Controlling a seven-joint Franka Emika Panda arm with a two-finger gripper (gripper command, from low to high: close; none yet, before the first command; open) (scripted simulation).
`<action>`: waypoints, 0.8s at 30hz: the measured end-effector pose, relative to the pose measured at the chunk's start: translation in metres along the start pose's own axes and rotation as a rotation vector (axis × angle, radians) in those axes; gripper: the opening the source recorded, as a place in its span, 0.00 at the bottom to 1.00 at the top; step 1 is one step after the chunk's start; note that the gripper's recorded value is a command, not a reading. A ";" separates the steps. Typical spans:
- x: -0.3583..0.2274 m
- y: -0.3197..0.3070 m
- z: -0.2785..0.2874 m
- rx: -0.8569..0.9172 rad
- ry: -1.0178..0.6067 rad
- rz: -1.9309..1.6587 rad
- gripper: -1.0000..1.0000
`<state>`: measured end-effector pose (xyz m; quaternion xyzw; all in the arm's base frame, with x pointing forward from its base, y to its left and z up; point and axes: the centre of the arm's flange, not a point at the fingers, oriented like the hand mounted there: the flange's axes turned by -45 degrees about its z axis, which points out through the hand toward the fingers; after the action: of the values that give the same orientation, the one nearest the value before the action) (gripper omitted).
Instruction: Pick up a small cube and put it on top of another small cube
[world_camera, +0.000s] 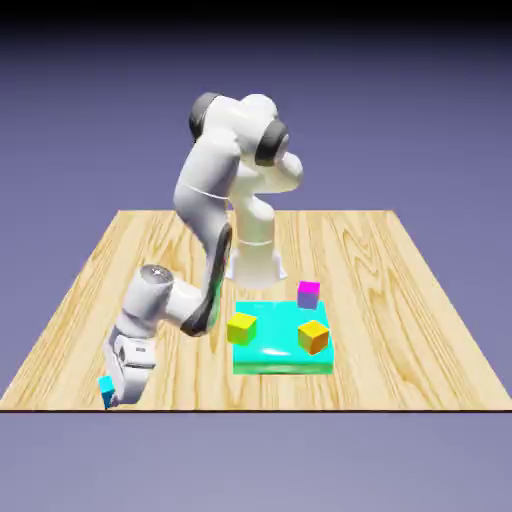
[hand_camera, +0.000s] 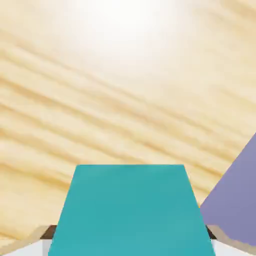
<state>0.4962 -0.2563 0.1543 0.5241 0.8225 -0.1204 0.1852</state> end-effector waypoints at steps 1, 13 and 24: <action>-0.001 0.000 -0.013 -0.001 0.002 0.001 0.00; 0.134 0.073 -0.138 -0.241 0.185 -0.274 0.00; 0.257 0.073 -0.269 -0.401 0.122 -0.662 0.00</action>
<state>0.4166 0.0899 0.2858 0.1900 0.9639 0.0208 0.1856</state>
